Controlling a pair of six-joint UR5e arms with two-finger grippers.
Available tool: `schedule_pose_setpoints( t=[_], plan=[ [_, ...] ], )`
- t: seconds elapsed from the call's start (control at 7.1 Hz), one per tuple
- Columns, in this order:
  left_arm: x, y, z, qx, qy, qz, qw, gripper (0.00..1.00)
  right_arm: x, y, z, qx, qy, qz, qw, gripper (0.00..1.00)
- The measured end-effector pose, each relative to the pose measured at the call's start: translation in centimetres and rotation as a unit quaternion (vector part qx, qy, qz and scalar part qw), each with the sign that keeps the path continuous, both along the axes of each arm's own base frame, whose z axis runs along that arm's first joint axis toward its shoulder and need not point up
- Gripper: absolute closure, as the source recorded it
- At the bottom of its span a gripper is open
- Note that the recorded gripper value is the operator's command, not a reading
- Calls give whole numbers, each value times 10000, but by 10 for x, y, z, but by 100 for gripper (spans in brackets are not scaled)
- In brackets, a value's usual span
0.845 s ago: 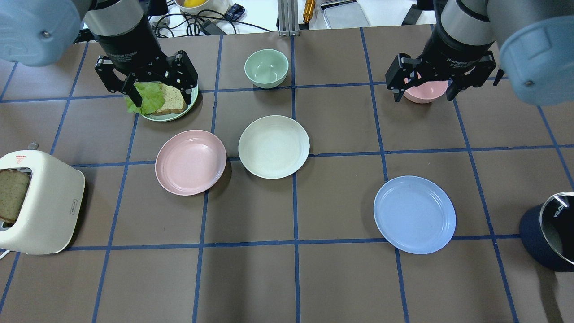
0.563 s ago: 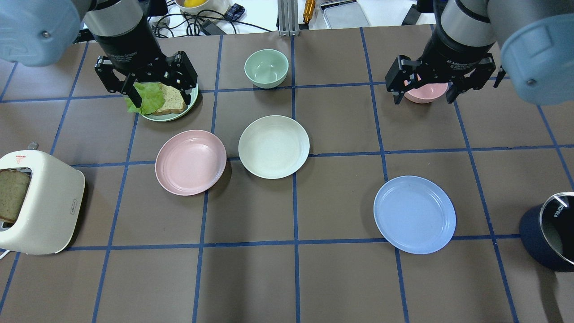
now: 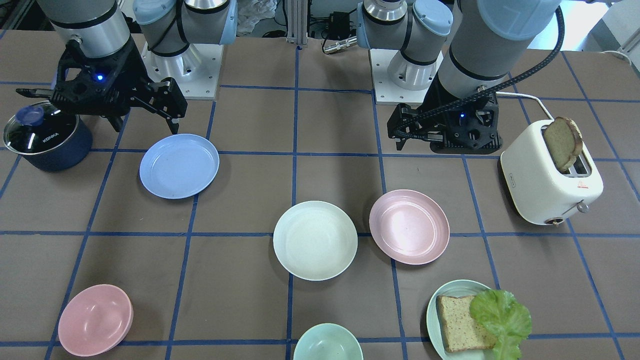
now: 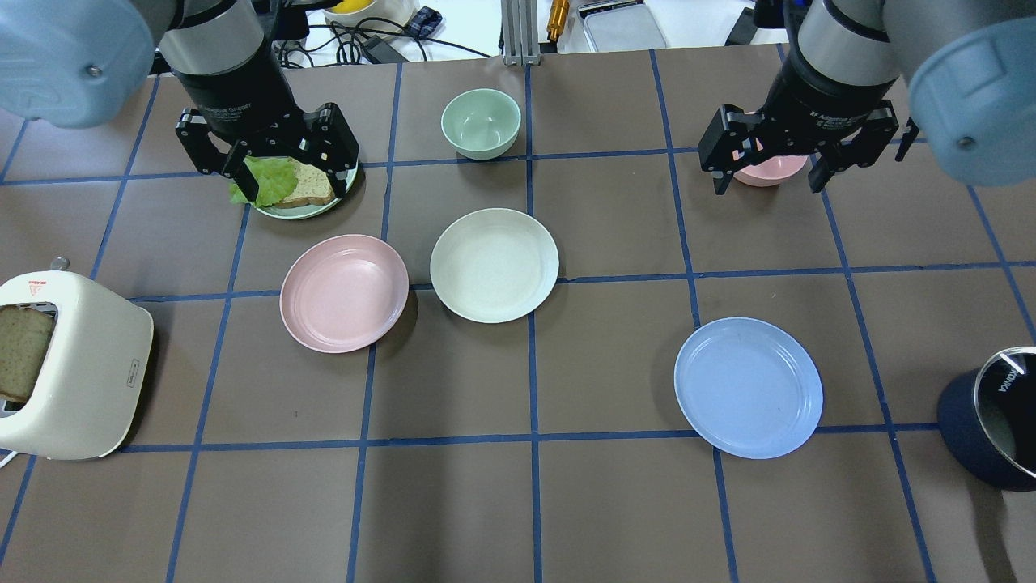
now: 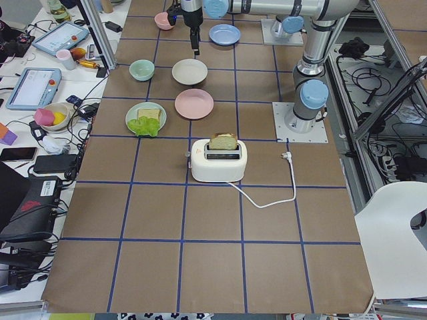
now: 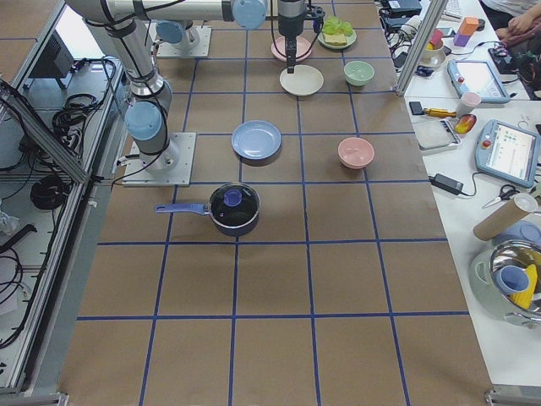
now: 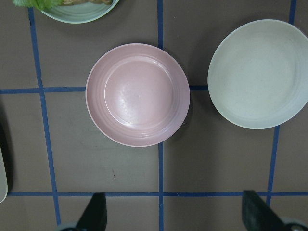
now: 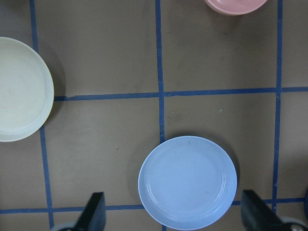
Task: Stack three plates with pink and blue
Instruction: 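Lower the left gripper to the pink plate while the right reaches the blue plate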
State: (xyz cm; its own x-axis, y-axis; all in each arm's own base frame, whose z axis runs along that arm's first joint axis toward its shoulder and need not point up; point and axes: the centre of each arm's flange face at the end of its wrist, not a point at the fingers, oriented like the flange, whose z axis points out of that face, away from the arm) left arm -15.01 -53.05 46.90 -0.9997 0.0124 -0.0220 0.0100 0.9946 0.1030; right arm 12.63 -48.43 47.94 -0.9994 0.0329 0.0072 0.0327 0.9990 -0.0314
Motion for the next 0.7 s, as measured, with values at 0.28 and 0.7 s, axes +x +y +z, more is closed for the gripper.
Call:
schedule_pose_setpoints(
  t=[0.28, 0.7],
  plan=[
    [-4, -10, -46, -94, 11, -112, 9999, 0, -34, 2, -40, 357, 0, -281, 9990, 0],
    [-29, 12, -141, -100, 10, -398, 9992, 0, -97, 9, -82, 719, -86, -286, 9970, 0]
  ],
)
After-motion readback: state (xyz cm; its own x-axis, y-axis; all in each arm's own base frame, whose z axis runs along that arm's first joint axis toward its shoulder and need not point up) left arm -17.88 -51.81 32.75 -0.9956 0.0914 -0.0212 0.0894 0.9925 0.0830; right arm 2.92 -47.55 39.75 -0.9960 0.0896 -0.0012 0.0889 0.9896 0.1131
